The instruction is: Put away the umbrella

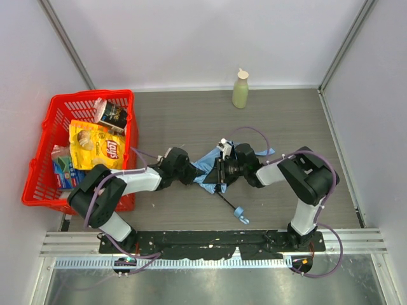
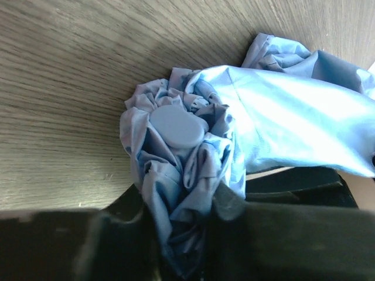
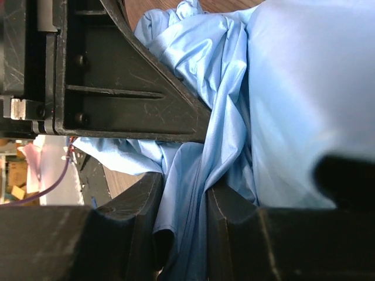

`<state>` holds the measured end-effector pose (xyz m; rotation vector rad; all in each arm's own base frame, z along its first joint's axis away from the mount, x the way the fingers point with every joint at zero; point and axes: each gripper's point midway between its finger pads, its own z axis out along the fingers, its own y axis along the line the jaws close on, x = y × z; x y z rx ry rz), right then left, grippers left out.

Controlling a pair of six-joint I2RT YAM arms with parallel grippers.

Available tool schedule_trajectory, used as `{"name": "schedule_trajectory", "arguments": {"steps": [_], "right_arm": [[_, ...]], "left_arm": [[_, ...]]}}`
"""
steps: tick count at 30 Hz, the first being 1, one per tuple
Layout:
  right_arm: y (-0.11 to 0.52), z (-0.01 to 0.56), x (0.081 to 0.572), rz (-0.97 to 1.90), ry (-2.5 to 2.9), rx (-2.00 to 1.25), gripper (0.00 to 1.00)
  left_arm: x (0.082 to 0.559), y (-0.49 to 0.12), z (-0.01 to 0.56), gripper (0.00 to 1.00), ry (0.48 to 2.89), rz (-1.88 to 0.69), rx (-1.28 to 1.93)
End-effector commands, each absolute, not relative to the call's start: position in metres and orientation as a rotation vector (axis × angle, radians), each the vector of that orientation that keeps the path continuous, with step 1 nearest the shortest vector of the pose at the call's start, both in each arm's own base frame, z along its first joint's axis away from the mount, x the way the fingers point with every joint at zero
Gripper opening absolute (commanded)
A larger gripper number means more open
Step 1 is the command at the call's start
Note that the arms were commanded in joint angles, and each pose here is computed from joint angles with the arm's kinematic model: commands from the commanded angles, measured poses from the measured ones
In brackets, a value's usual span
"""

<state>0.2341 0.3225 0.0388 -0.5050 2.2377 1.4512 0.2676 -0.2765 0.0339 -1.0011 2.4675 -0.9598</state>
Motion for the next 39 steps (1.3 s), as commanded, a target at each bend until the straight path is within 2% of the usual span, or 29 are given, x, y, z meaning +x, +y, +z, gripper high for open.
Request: {"name": "schedule_trajectory", "arguments": {"steps": [1,4,5,9,10,11,14,18,25,34,39], "right_arm": [[0.298,0.012,0.199,1.313,2.523,-0.502,0.06],[0.292,0.04,0.223,1.101,2.464,-0.515,0.21],[0.281,0.036,0.223,0.965,2.507,-0.504,0.3],[0.277,0.105,0.24,0.756,2.336,-0.534,0.52],[0.274,0.111,0.239,0.722,2.322,-0.558,0.55],[0.276,0.129,0.242,0.677,2.261,-0.562,0.65],[0.282,0.151,0.236,0.571,2.142,-0.673,0.71],[0.307,0.165,0.23,0.525,1.939,-0.805,0.72],[0.338,0.135,0.226,0.273,1.764,-1.018,0.72],[0.315,0.068,0.231,0.055,1.817,-1.055,0.68],[0.303,0.049,0.242,-0.068,1.821,-1.025,0.69]], "left_arm": [[0.251,-0.25,0.001,0.0,2.541,-0.747,-1.002],[0.243,-0.243,-0.003,0.0,2.577,-0.689,-1.036],[0.242,-0.242,-0.002,0.0,2.59,-0.668,-1.046],[0.234,-0.243,0.001,0.0,2.651,-0.627,-1.067],[0.234,-0.243,0.001,0.0,2.66,-0.618,-1.074],[0.231,-0.243,0.002,0.0,2.677,-0.603,-1.081],[0.228,-0.243,0.002,0.0,2.701,-0.577,-1.098],[0.223,-0.245,0.001,0.0,2.738,-0.563,-1.124],[0.219,-0.241,0.0,0.0,2.769,-0.488,-1.156],[0.213,-0.243,-0.004,0.0,2.806,-0.475,-1.183],[0.21,-0.244,-0.005,0.0,2.82,-0.48,-1.201]]}}
